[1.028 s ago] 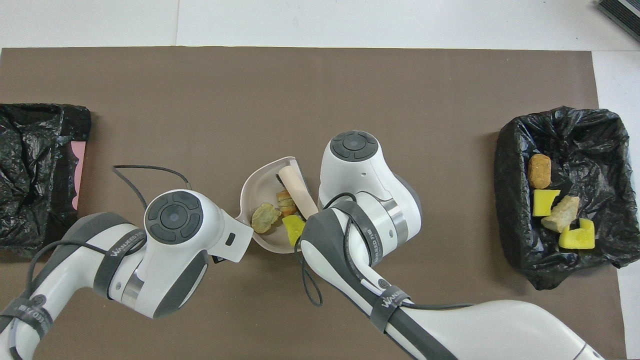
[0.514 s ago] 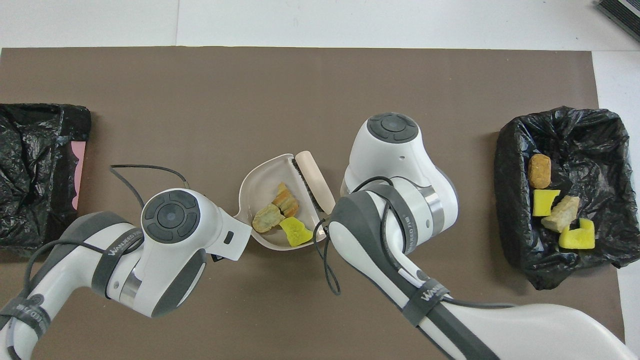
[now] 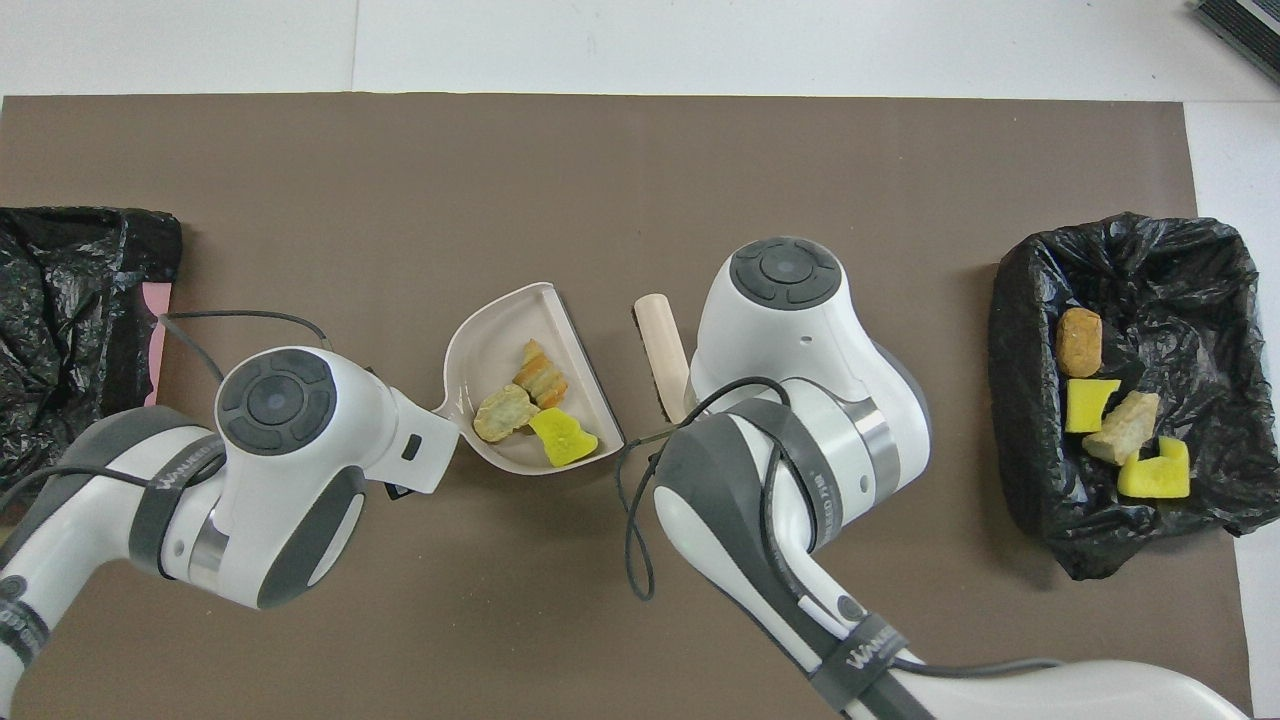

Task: Sweep and dump trash in bin
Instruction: 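Carry the loaded dustpan to the bag nearest the left gripper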

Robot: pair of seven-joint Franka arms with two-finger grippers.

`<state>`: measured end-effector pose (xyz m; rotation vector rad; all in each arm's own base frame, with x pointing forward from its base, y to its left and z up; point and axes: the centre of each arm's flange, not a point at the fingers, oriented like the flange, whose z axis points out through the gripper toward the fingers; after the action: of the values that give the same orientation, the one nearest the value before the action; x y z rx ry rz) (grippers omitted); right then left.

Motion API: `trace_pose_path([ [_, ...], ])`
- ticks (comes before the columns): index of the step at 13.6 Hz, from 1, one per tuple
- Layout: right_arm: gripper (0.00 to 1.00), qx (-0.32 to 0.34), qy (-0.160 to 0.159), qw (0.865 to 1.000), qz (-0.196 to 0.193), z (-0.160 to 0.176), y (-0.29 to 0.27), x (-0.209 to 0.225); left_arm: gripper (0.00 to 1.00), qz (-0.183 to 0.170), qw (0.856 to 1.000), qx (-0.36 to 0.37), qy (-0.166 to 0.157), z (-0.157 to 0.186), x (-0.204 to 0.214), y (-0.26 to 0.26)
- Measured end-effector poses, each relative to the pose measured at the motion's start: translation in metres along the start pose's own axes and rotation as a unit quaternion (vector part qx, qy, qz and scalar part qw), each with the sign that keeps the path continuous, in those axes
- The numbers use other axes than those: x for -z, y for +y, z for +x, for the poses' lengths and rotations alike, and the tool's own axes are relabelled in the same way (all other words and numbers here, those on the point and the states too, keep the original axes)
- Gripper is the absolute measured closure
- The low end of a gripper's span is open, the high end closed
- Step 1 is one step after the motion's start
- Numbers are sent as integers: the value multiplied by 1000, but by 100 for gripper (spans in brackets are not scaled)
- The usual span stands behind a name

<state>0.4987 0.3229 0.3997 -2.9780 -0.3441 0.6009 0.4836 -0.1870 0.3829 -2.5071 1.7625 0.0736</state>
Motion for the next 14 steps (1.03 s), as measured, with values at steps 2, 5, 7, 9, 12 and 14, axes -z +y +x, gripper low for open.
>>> trace_pose_path([
  [2, 74, -35, 6, 999, -6, -6, -26, -15, 68, 10, 1000, -8, 8, -20, 14, -26],
  [5, 74, -66, 9, 998, -17, -18, -72, -41, 68, 15, 999, -27, 7, -70, 48, -70],
  [7, 74, -81, 8, 996, -23, -29, -107, -63, 68, 13, 999, -44, 2, -111, 70, -95],
  [9, 74, -91, 2, 996, -22, -43, -144, -85, 68, 13, 998, -63, -1, -161, 86, -119],
  [12, 74, -92, -6, 996, -16, -59, -176, -103, 68, 22, 997, -70, -3, -242, 104, -149],
  [14, 74, -93, -7, 995, -20, -67, -187, -109, 68, 29, 998, -49, 1, -293, 111, -160],
])
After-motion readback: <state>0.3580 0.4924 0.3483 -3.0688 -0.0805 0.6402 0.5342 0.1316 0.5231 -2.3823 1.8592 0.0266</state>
